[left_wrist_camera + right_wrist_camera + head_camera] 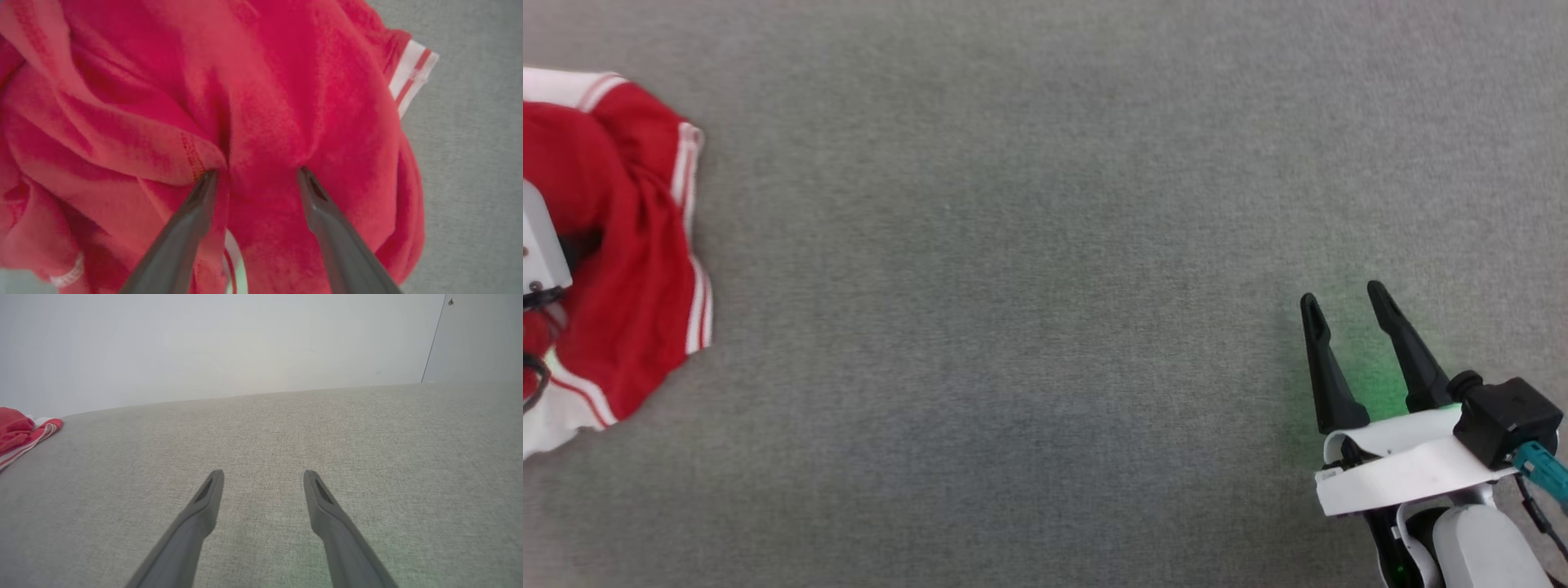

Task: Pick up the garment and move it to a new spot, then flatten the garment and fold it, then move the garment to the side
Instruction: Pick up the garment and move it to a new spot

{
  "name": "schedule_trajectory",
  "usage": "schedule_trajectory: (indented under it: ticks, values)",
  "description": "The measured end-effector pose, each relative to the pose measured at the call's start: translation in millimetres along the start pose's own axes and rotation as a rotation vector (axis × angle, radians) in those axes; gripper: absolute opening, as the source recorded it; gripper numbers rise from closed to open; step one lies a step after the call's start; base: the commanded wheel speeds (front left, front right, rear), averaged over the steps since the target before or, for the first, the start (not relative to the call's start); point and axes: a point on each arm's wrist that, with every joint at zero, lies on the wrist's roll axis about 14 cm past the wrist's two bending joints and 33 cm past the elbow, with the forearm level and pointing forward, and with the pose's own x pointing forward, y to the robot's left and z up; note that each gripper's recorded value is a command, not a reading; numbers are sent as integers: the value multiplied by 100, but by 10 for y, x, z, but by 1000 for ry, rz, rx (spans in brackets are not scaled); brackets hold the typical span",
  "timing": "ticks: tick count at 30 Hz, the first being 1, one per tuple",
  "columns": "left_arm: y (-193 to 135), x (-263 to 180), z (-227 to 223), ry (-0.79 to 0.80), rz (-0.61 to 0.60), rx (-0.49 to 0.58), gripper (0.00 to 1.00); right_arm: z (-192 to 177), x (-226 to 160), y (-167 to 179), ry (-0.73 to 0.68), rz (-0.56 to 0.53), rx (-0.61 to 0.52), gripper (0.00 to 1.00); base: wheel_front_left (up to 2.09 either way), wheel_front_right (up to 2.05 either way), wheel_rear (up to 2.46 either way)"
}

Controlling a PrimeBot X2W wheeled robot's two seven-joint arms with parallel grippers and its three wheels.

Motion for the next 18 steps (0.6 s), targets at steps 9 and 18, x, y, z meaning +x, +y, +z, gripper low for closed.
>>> schedule_trajectory:
  ticks: [9,18]
  values:
    - [-11,286,-254,163,36,5,100,-58,21,-64,20,-19,-5,100,0,0,0]
    - [12,367,-311,152,42,-61,0,-15,23,-87,14,-24,-10,100,0,0,0]
